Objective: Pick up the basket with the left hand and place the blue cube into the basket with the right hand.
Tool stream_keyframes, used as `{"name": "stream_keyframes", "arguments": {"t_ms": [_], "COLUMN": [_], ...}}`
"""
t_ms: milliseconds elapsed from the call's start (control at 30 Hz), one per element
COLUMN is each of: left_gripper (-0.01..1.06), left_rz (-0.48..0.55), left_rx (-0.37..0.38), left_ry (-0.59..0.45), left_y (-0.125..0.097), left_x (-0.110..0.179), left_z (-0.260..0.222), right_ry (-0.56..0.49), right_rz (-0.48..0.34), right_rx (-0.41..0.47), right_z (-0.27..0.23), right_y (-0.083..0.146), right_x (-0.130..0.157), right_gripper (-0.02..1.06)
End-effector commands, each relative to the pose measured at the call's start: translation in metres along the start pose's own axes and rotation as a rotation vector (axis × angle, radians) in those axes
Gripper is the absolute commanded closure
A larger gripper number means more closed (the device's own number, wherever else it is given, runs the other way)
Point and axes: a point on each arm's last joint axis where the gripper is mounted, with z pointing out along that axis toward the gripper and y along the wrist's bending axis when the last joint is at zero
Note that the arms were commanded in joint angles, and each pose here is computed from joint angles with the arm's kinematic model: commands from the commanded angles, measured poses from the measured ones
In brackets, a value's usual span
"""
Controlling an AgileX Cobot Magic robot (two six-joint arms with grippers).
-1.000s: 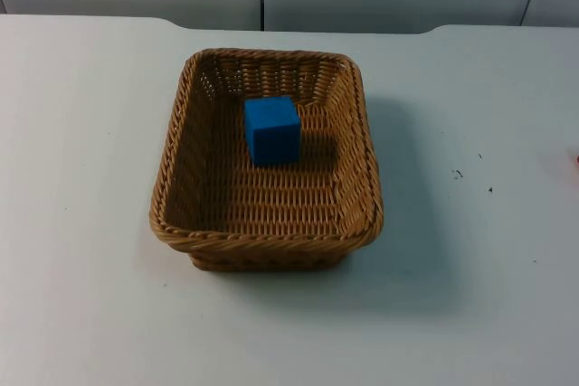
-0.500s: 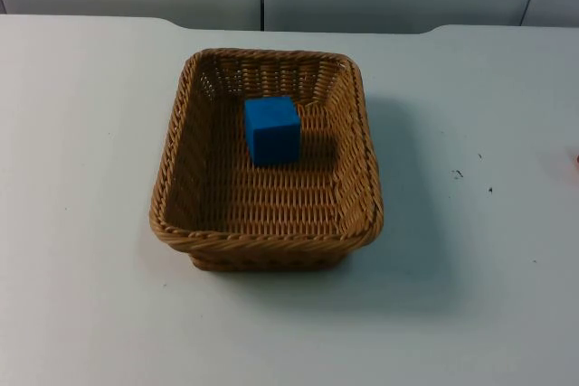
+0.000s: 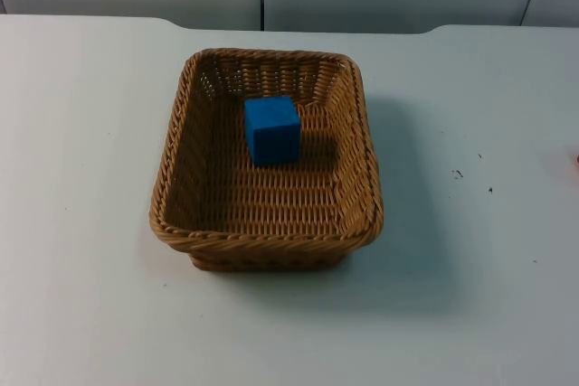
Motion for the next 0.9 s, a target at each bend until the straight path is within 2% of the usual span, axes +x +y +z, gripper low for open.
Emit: {"name": "stream_keyframes", "arguments": {"t_ms": [0,67,200,233,500,667,867], "left_gripper": [0.01,0.01,0.01,0.01,0.01,0.01,0.01], "left_rz": [-0.005,-0.005,-0.005,-0.005,-0.005,-0.005,-0.005], "left_rx": [0.008,0.008,0.008,0.008,0.008,0.008,0.008], "left_ry": [-0.012,-0.012,-0.012,-0.012,-0.012,-0.012,-0.012], "left_y": [-0.0008,-0.0008,-0.0008,-0.0008,-0.0008,-0.0008,-0.0008], "left_x": [-0.0001,-0.0001,-0.0001,-0.0001,-0.0001,-0.0001,-0.0001], "left_z": [0.0002,0.0002,0.0002,0.0002,0.0002,0.0002,0.0002], "right_ry": [0.0,0.001,0.005,0.005,0.011,0.013,0.014], "right_rz": [0.022,0.039,0.114,0.114,0.209,0.245,0.266], "right_rx": [0.048,0.078,0.223,0.223,0.403,0.473,0.513], "right_z": [0.0011,0.001,0.0005,0.0005,0.0001,0.0001,0.0], "right_y": [0.0008,0.001,0.0022,0.0022,0.0037,0.0043,0.0047], "right_x": [0.0016,0.0017,0.0019,0.0019,0.0021,0.0021,0.0021], "right_gripper": [0.0,0.0,0.0,0.0,0.0,0.0,0.0]}}
